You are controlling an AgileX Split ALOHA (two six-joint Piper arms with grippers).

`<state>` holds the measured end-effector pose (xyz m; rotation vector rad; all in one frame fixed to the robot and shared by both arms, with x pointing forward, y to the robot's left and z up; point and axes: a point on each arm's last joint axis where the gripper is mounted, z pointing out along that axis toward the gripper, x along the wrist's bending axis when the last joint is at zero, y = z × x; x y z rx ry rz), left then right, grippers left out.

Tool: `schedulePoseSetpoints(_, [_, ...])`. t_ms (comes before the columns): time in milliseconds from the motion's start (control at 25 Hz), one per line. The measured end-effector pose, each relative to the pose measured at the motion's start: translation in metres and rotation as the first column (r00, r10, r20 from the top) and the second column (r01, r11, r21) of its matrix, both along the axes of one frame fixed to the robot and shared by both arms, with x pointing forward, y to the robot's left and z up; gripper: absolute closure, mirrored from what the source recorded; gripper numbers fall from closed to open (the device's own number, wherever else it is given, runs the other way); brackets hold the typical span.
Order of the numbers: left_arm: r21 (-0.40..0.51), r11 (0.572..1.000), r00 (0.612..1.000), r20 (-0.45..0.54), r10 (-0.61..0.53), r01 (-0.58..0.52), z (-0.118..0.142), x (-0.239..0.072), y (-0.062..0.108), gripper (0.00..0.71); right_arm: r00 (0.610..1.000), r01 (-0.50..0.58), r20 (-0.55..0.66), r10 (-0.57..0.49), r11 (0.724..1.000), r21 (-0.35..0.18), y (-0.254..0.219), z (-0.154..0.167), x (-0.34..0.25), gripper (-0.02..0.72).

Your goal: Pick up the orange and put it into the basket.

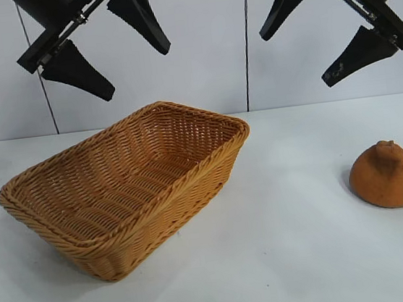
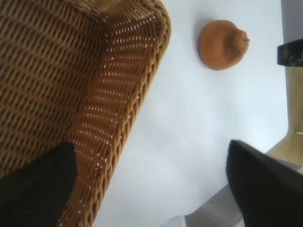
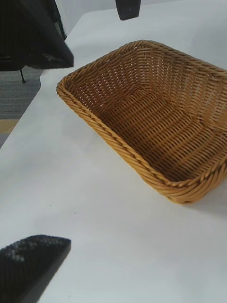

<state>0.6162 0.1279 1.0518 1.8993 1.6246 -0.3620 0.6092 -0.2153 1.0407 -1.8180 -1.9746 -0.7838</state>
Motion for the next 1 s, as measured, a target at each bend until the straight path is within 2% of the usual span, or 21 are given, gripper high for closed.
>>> schedulePoseSetpoints(1000, [-0.002,1.000,1.000,0.013,0.017,-0.017,0.0003,0.0027,0.0028,0.098,1.000,0.000,0.000,0.000,1.000,0.000,0.0000,0.0000,0.0000,0.052])
